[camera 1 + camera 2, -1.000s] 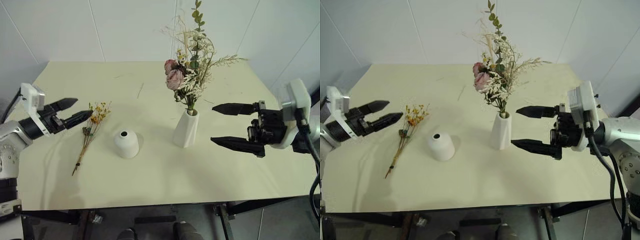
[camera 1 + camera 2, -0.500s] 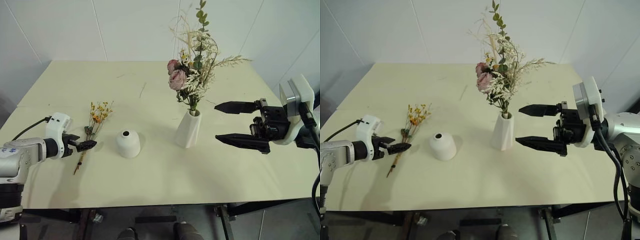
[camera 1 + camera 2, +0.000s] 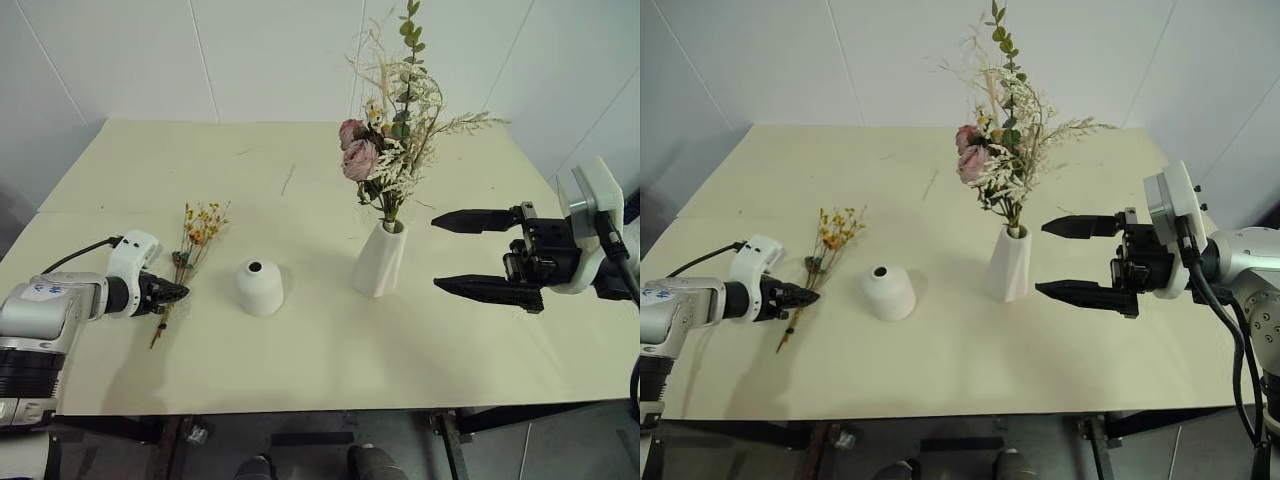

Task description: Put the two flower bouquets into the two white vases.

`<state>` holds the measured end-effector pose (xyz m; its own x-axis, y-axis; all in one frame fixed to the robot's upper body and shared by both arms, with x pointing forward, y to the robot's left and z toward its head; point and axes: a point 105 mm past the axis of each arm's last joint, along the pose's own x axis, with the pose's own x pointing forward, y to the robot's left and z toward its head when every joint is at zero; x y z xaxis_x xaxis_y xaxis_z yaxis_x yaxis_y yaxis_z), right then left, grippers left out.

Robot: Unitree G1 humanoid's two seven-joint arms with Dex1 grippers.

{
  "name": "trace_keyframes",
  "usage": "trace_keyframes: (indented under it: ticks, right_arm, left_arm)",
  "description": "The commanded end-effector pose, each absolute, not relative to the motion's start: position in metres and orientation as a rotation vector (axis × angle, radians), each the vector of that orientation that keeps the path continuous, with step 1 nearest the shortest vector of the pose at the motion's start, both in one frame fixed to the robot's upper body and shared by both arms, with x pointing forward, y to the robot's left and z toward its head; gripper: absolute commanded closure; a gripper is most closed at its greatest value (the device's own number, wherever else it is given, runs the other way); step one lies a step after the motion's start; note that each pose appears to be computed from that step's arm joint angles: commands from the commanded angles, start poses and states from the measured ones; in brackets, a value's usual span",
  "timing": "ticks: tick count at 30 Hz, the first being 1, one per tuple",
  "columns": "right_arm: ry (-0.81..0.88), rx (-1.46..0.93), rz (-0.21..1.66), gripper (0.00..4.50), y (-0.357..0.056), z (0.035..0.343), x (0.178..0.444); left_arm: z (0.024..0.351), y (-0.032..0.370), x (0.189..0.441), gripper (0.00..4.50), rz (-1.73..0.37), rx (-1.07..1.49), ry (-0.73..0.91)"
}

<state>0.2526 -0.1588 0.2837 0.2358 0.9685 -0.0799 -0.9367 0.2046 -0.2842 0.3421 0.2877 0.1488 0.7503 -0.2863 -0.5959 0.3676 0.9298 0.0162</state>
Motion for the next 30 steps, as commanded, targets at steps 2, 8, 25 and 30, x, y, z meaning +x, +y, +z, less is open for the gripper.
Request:
trace_keyframes:
  ticks: [2, 8, 25, 30]
  right_arm:
    - [-0.157, -0.332, 1.309, 0.00, -0.163, 0.290, 0.248]
    - [-0.158, -0.323, 1.305, 0.00, -0.165, 0.288, 0.249]
    - [-0.267, -0.277, 1.367, 0.00, -0.158, 0.303, 0.240]
    - [-0.254, -0.287, 1.343, 0.00, -0.159, 0.301, 0.243]
  left_arm:
    - [0.167, 0.296, 0.351, 4.42, -0.303, 0.134, 0.566]
    - [0.204, 0.289, 0.368, 4.47, -0.330, 0.139, 0.340]
    - [0.336, 0.201, 0.311, 4.47, -1.072, -0.043, -0.699]
    - [0.333, 0.194, 0.306, 4.47, -1.171, -0.117, -0.710]
